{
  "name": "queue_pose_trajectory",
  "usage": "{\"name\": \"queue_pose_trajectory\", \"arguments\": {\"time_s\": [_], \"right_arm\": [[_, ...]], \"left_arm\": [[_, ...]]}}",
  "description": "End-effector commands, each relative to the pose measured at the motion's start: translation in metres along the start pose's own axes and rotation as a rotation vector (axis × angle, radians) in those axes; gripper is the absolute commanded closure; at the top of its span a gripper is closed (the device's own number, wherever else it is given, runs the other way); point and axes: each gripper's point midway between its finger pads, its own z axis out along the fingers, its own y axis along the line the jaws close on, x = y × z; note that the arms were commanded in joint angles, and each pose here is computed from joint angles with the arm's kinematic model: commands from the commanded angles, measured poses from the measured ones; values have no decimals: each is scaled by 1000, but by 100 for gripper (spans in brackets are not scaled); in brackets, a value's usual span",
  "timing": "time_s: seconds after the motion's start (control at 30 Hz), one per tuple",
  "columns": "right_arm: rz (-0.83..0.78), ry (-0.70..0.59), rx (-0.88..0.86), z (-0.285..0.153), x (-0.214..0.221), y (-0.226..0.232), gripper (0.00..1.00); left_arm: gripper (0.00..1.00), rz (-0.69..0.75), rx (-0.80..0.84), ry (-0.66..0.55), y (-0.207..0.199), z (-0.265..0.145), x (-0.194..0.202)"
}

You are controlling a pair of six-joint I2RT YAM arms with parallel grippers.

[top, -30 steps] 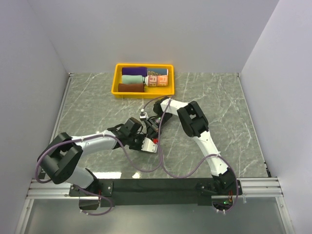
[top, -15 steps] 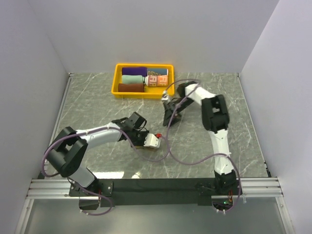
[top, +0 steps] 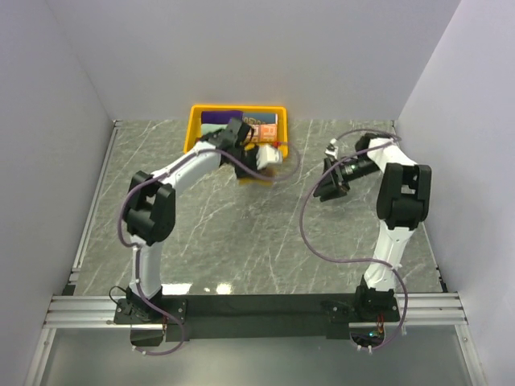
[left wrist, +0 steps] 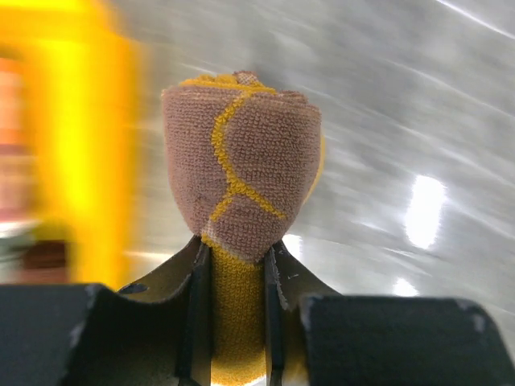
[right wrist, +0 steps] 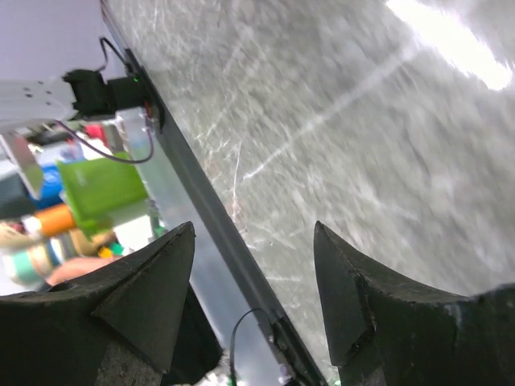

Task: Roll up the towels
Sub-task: Place the rolled towel into the container

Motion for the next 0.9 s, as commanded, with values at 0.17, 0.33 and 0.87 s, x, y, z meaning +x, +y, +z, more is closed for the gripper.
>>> {"name": "queue_pose_trajectory", "arguments": {"time_s": [0.17, 0.33, 0.87], "right_arm": [[-36, -96, 14, -29, 14, 8, 31], [-50, -126, 24, -31, 12, 9, 29], [9, -128, -54, -24, 6, 3, 27]], "left_arm": [[100, 62, -431, -131, 163, -15, -52], [100, 158, -558, -163, 202, -3, -52], [98, 144, -313, -42, 152, 50, 5]]}}
